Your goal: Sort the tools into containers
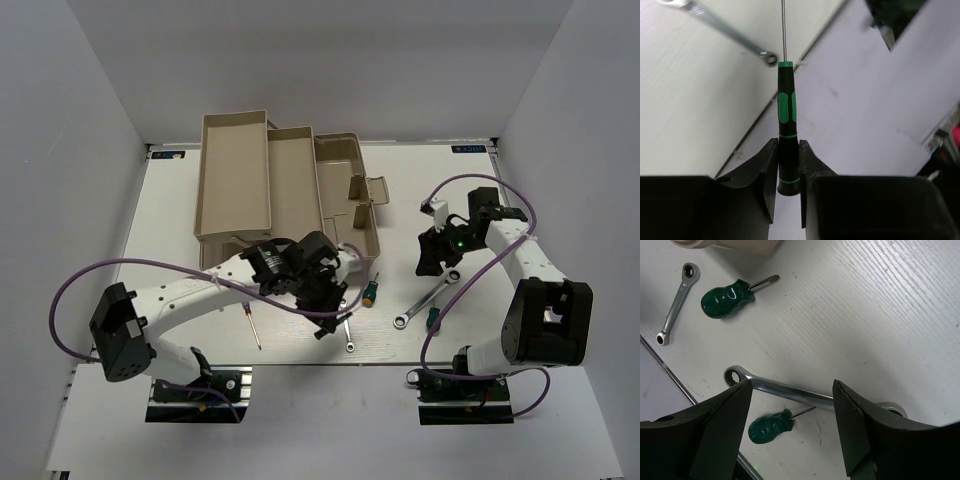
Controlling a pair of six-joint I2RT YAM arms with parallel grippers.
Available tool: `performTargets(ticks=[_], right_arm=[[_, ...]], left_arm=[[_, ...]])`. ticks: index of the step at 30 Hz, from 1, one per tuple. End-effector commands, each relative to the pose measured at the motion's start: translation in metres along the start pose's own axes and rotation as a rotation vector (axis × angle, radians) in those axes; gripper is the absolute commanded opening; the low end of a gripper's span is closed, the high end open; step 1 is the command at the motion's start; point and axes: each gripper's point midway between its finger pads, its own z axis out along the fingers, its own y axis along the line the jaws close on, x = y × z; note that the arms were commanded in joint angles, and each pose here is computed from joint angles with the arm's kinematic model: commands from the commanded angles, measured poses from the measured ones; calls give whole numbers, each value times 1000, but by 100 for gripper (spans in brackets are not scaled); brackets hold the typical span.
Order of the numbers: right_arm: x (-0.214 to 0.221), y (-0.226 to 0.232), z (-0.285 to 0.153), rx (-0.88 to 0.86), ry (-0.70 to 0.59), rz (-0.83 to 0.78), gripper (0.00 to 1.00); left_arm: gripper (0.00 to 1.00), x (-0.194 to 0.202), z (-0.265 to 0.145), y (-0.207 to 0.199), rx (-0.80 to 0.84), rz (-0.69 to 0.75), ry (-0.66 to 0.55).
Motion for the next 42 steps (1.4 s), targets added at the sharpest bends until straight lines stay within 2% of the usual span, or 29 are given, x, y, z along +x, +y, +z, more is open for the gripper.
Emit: performTargets(ticks=[1, 5, 9, 15, 20, 25, 27, 37, 42], right_arm=[[-11, 0, -8, 1, -17, -23, 71], [-10, 0, -8, 7, -17, -27, 71], [-10, 1, -8, 4, -16, -28, 71], [-10, 1, -8, 4, -16, -26, 71], [-12, -1, -8, 19, -25, -21, 71], [-10, 1, -7, 32, -36, -29, 73], [-9, 2, -8, 37, -43, -35, 74], [-1, 4, -5, 46, -37, -26, 74], [-3, 2, -6, 48, -37, -25, 74]], left_arm=[[0, -16, -3, -48, 202, 226, -12], [0, -54, -10, -34, 75, 238, -127], [0, -115, -32, -14, -99, 205, -355], [0, -185, -49, 39, -311, 16, -577], [0, -228, -23, 76, -419, -57, -590], [0, -251, -17, 113, -522, -142, -608], [0, -261, -19, 113, -533, -145, -630], [0, -280, -7, 134, -563, -173, -609], [0, -275, -2, 143, -578, -192, -579]])
